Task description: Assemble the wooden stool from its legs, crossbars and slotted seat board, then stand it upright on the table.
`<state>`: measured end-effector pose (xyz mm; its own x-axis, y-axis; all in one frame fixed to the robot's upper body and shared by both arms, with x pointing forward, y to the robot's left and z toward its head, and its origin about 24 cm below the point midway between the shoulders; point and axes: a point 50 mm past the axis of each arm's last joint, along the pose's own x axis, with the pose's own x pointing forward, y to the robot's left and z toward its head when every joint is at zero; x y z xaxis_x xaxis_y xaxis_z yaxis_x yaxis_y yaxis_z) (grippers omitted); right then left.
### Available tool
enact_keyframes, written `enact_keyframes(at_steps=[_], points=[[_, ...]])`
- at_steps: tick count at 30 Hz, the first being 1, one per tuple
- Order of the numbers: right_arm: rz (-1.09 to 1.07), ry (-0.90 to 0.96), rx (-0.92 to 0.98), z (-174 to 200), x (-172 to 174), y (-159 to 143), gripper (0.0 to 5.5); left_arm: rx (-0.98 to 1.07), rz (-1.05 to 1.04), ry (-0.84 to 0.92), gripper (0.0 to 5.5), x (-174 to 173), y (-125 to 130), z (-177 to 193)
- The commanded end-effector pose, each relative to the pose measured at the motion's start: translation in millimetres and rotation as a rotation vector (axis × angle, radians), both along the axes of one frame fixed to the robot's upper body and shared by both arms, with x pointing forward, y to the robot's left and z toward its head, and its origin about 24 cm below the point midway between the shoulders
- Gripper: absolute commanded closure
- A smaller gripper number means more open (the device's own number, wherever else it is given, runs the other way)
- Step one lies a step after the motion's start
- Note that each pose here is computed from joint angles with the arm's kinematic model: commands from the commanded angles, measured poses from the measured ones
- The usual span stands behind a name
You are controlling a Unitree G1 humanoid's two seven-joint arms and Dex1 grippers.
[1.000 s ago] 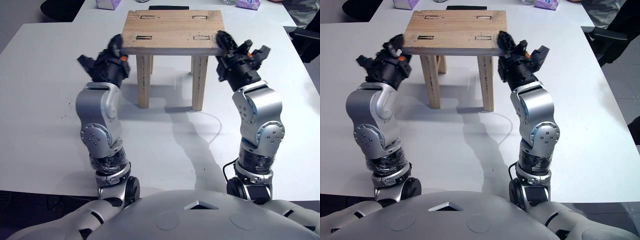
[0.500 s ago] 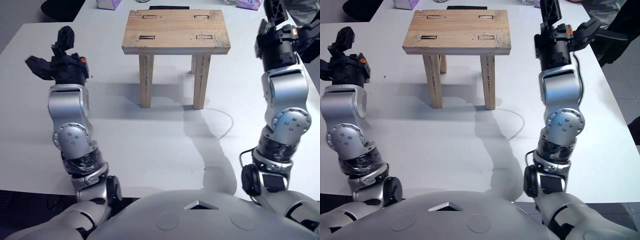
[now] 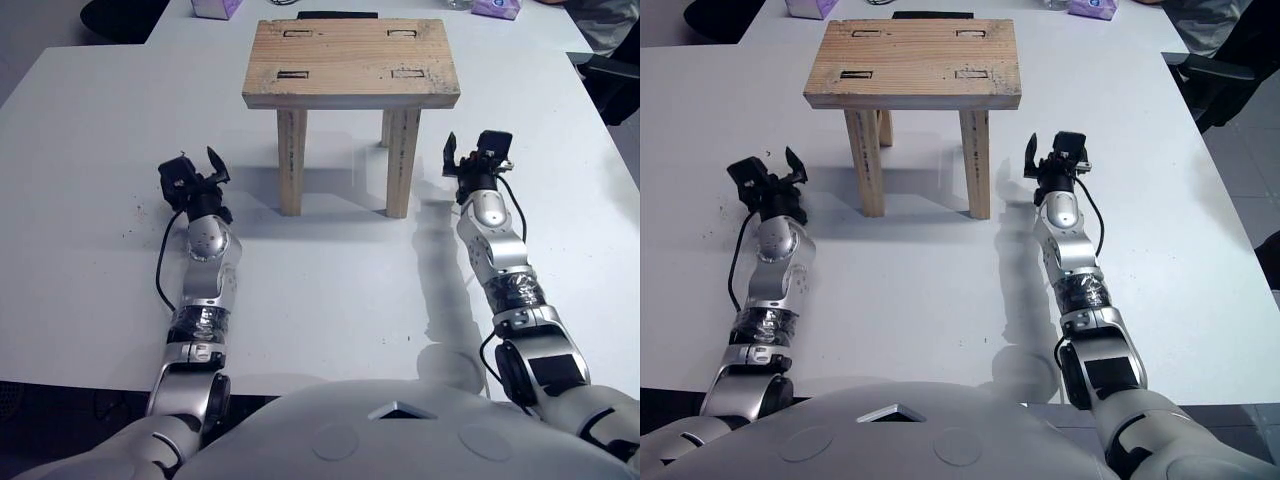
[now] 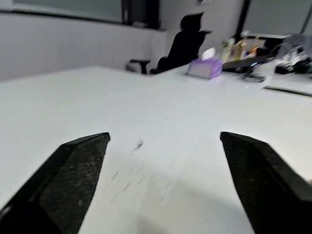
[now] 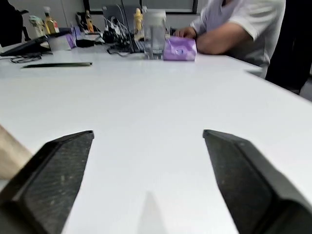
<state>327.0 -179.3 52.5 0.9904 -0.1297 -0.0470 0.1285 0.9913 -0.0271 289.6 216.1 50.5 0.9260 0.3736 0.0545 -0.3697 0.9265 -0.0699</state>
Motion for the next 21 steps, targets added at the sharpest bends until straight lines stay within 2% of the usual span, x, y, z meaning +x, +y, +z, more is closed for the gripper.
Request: enact_keyframes(at_steps=[1,3,13,21], points=[[0.062,-0.042,-0.021,9,7,14,2.15,0.034,-0.137,-0.027,2.12,8,-10,6],[0.074,-0.038,-0.015,4,1,19,2.47,0.044,-0.176,-0.016,2.34,6,-13,6],[0.051,-0.023,0.004,-8,-16,43,2.47,0.106,-0.168,0.050,2.34,1,-3,-4],[0.075,-0.003,-0.042,-13,-18,44,2.47,0.106,-0.185,0.057,2.34,1,-14,-8]])
